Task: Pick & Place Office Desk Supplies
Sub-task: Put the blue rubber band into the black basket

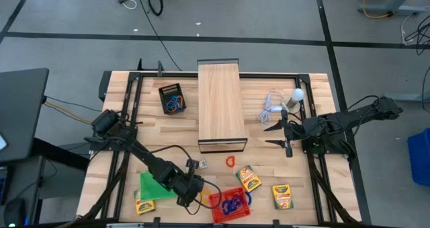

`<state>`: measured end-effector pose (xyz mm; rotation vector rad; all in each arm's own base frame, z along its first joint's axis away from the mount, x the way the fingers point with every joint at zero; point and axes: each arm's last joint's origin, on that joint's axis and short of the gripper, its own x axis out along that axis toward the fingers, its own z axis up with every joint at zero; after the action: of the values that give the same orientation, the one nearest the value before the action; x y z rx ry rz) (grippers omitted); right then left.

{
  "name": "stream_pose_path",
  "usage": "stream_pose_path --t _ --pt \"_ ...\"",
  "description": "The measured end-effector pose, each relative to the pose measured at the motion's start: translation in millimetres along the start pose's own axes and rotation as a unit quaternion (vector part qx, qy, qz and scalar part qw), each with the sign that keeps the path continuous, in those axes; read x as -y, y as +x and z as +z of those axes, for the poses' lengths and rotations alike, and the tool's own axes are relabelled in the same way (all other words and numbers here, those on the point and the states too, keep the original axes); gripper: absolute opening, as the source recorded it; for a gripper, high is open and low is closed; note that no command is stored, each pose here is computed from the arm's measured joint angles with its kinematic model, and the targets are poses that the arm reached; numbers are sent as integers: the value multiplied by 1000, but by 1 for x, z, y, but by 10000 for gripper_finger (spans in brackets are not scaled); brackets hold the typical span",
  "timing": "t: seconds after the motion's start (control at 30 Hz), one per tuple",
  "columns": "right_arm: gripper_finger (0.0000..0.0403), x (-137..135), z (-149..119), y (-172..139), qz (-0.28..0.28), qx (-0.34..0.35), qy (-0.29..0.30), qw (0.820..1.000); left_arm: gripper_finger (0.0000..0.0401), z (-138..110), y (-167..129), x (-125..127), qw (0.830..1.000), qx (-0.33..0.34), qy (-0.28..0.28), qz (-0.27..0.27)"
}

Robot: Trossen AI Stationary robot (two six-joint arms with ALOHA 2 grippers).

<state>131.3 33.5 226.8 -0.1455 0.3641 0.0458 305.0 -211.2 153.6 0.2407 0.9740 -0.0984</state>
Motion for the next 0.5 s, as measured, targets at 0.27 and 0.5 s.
stream_pose_path --t 0.27,0.5 --pt "206 0 1 0 0 5 -4 1000 1 33 -10 -8 985 150 51 -65" --pt "206 0 2 0 -1 10 -16 1000 1 48 -12 -19 921 341 94 -165"
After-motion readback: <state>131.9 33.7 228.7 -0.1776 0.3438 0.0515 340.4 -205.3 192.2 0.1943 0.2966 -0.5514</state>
